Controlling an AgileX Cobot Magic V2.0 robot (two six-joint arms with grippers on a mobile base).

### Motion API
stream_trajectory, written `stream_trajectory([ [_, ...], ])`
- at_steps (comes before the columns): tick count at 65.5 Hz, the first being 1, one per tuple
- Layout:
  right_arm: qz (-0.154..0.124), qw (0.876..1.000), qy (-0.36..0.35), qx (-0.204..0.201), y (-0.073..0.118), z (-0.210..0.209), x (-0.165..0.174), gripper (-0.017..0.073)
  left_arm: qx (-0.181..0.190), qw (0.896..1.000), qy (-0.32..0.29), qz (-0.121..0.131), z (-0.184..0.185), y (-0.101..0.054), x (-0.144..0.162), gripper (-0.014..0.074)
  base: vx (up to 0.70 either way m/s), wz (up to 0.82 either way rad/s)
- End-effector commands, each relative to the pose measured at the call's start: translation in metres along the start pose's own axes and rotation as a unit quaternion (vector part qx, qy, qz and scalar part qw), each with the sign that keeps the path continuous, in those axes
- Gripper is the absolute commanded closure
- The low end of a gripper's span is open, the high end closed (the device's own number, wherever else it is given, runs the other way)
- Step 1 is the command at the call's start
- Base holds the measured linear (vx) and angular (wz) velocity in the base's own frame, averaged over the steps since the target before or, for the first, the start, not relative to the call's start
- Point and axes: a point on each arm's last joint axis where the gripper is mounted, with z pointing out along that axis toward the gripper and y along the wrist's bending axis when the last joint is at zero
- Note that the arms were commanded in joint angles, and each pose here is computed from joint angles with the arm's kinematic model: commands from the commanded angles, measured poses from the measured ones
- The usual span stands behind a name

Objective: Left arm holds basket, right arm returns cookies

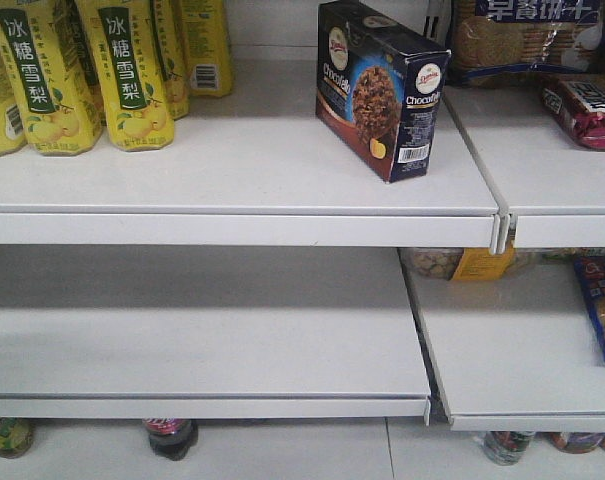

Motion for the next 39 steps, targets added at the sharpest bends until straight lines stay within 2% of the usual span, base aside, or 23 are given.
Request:
stream_trajectory([
  [1,-0.012,0.999,-0.036,-0.012,0.003,-0.0016,-0.0128,0.057,-0.007,0.997,-0.073,0.019,-0.005,0.0007,-0.0197,0.0596,0.0,0.0],
  [24,-0.013,0.999,-0.036,-0.011,0.003,-0.0016,-0.0128,0.057,-0.007,0.997,-0.073,0.019,-0.005,0.0007,-0.0197,0.0596,0.0,0.0],
  [31,-0.043,0.998,-0.049,0.005,0.0003,-0.0018,-0.0152,0.057,-0.007,0.997,-0.073,0.019,-0.005,0.0007,-0.0197,0.0596,0.0,0.0],
  [39,-0.051,0.997,-0.052,0.007,0.0002,-0.0019,-0.0158,0.057,-0.007,0.997,-0.073,0.019,-0.005,0.0007,-0.0197,0.0596,0.0,0.0],
])
